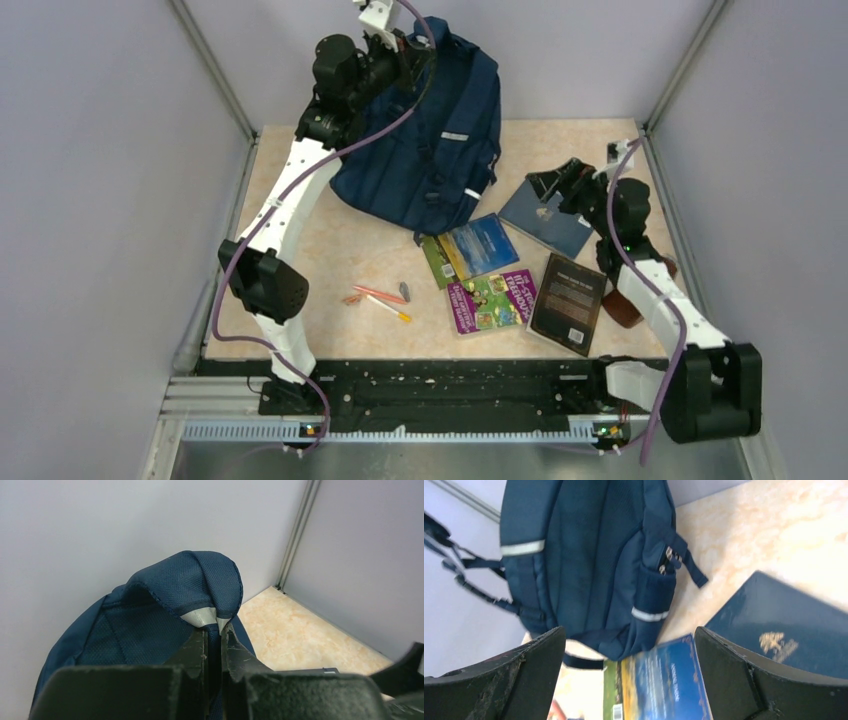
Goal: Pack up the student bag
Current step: Adjust the student bag at the center of the board.
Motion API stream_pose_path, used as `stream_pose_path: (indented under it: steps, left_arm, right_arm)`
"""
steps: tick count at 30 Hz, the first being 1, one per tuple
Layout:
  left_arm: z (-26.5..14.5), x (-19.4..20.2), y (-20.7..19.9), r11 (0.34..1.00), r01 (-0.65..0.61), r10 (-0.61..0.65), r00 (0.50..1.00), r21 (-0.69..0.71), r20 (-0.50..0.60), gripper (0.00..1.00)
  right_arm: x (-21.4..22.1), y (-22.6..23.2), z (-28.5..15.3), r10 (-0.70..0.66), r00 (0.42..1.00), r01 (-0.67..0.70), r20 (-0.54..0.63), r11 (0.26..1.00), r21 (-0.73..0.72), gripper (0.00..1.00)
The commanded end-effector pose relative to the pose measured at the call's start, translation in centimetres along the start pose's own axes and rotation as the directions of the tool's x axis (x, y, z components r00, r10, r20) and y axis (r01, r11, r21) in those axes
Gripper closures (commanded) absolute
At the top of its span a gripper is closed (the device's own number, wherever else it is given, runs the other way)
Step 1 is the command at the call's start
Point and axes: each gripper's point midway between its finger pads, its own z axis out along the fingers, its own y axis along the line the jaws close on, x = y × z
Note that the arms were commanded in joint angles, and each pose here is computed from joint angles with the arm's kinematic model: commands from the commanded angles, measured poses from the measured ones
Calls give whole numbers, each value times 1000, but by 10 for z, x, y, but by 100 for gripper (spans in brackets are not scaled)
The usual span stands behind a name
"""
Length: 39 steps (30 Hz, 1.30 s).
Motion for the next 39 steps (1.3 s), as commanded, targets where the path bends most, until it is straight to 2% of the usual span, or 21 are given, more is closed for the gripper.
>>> stream_pose_path:
  steps: [1, 7, 12, 24, 30, 31, 35, 37, 38, 39]
  left_arm:
    - [-17, -86, -37, 987, -112, 83, 969, 117, 233, 100]
    - [-21, -84, -41, 982, -132, 101, 972, 135, 214, 100]
    - [-24, -81, -49, 975, -127, 89, 975, 182, 201, 100]
    - [-35, -73, -70, 949, -124, 83, 985, 292, 149, 100]
    - [-41, -65, -70, 948, -135, 104, 987, 288, 120, 100]
    - [-42, -65, -69, 949, -138, 107, 987, 284, 119, 100]
    - [-43, -54, -56, 966, -141, 125, 988, 217, 86, 100]
    - [-46, -47, -42, 979, -140, 131, 989, 145, 75, 100]
    - [-47, -46, -34, 984, -144, 135, 987, 104, 89, 99]
    - [-50, -43, -26, 989, -138, 132, 986, 58, 97, 96]
  right_arm:
    - [-35, 15, 43, -101, 994, 105, 52, 991, -80, 1]
    - [-12, 3, 100, -174, 982, 156, -78, 969, -190, 3]
    - [8, -14, 148, -195, 968, 148, -159, 953, -265, 4]
    - [22, -39, 217, -267, 959, 216, -96, 905, -366, 1]
    - [19, -7, 218, -268, 962, 194, -59, 817, -542, 1]
    - [15, -1, 217, -267, 963, 198, -44, 808, -556, 5]
    - [-18, 26, 205, -273, 960, 258, 56, 794, -550, 65]
    - [-44, 42, 195, -283, 951, 305, 124, 791, -530, 89]
    - [-64, 57, 185, -293, 940, 341, 174, 785, -517, 100]
    - [-76, 66, 179, -311, 928, 373, 206, 785, -494, 100]
